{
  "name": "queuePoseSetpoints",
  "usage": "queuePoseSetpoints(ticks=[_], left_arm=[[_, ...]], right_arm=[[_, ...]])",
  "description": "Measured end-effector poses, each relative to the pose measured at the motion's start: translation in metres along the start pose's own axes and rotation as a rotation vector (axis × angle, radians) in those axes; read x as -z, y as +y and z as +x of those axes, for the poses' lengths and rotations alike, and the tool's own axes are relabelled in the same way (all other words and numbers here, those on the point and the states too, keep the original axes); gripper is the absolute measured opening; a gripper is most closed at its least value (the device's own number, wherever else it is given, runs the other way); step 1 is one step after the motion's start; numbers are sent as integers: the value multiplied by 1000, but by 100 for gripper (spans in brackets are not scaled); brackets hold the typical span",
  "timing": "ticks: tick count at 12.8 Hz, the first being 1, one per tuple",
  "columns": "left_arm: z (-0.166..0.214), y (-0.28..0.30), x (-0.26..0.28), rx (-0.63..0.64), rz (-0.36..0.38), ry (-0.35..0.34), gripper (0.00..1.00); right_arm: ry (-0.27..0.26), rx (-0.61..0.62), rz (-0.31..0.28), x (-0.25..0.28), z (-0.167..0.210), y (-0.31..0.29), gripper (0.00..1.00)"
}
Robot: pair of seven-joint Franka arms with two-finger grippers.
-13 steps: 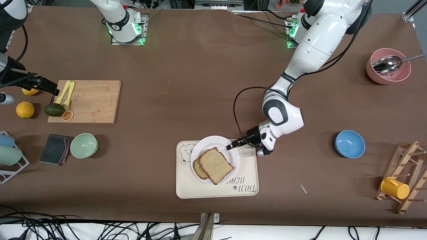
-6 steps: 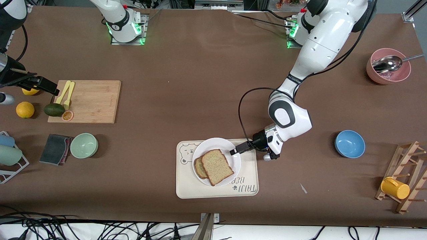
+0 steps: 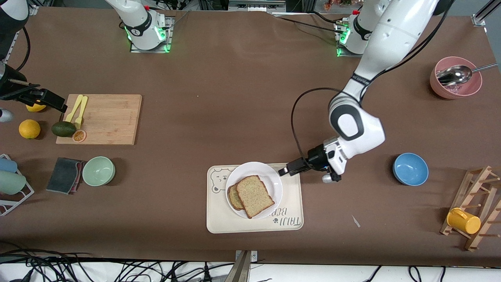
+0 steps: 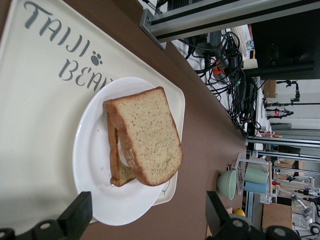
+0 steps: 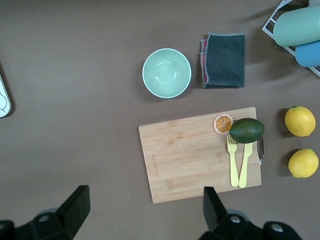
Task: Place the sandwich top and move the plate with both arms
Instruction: 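Release the plate and raise the left gripper away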
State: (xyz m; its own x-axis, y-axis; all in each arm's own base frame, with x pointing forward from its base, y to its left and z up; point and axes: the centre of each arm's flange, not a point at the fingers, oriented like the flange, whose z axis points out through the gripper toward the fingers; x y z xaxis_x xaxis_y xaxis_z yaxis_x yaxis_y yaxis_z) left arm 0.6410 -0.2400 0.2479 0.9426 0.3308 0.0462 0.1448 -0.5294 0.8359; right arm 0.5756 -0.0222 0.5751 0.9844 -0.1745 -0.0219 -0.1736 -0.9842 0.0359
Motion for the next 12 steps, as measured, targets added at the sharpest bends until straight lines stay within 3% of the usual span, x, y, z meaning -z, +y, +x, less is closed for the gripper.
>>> queuePoseSetpoints(ticks=[5,8,10,12], left_arm=[[-17,-5,88,-99,104,-40,100],[-23,-10,134,-146,184,-141,100],[-16,-5,176,-165,307,-235,100],[-13,7,215,-168,451,-258,100]], right_arm=[[-7,-1,-1,0,-1,0,100],[-8,2,-1,-1,-1,1,100],[-9,6,-1,-1,-1,0,100],[-17,36,-2,-1,-2,1,100]])
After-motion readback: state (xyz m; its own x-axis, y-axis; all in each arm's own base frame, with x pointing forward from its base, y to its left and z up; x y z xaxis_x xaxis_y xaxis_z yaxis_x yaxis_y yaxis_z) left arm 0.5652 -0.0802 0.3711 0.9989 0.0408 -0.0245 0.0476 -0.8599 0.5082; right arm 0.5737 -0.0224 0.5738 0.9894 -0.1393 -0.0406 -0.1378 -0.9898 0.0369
